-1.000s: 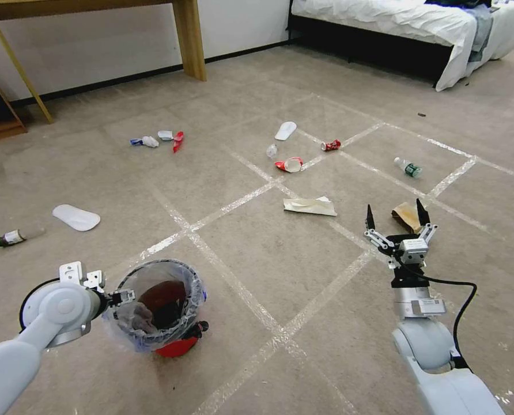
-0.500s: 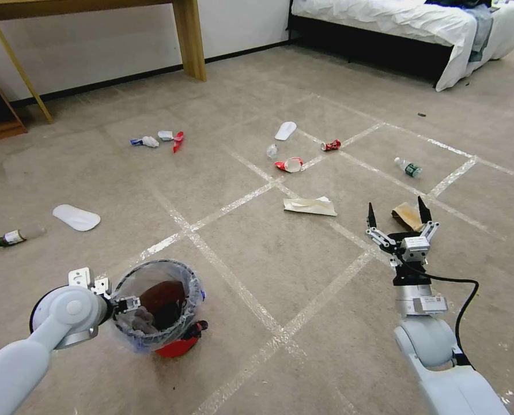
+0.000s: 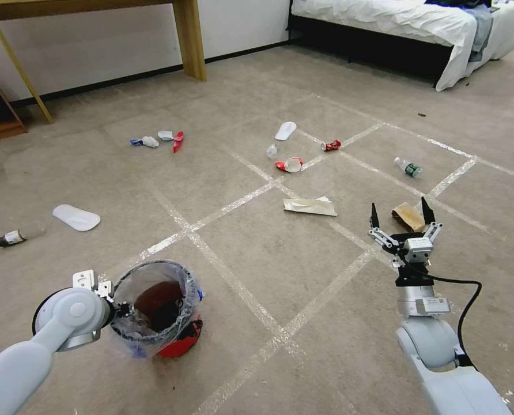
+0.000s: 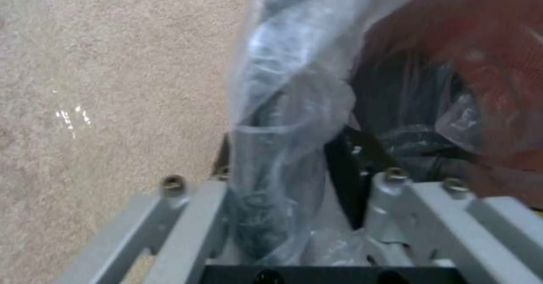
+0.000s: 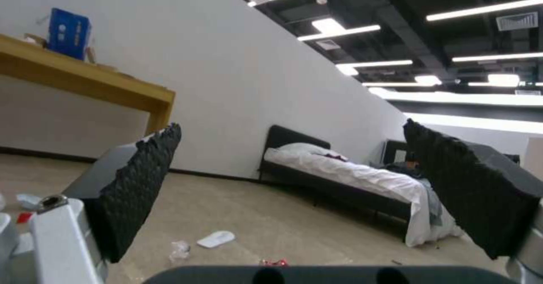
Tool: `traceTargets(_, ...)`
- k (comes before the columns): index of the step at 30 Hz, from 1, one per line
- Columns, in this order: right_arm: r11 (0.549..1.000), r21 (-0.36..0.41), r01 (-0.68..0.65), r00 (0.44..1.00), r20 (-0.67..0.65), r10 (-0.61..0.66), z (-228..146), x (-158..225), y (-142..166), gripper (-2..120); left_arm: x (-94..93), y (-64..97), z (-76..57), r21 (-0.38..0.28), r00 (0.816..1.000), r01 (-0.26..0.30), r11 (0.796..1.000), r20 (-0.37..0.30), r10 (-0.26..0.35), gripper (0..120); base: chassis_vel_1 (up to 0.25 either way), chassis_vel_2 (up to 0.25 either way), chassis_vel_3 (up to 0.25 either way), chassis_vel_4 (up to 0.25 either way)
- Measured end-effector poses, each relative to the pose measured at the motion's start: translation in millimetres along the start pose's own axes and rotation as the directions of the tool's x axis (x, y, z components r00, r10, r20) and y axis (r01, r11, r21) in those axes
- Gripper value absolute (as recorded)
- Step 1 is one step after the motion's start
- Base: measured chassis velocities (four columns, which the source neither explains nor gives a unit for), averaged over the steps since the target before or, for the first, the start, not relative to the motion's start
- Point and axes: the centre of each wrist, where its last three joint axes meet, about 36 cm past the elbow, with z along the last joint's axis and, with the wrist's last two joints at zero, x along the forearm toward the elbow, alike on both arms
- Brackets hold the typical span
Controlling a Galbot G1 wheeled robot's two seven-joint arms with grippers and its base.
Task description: Pick up the trash bin and place the garbage on the floor into it.
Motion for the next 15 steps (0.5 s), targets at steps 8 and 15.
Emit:
traceTargets(8, 1.000, -0.007, 0.000, 1.000, 0.001, 0.000, -2.4, 1.3, 0.8, 100, 6.1, -3.5, 11.5, -0.023, 1.000, 0.003, 1.000, -0.008, -0.003, 2, 0.000, 0.000, 0.000, 0.000)
traceTargets(15, 1.000, -0.016, -0.014, 1.000, -0.017, 0.014, -2.7, 1.2, 2.6, 100, 11.2, -4.2, 14.7, -0.015, 1.000, -0.003, 1.000, -0.009, 0.002, 2, 0.000, 0.000, 0.000, 0.000)
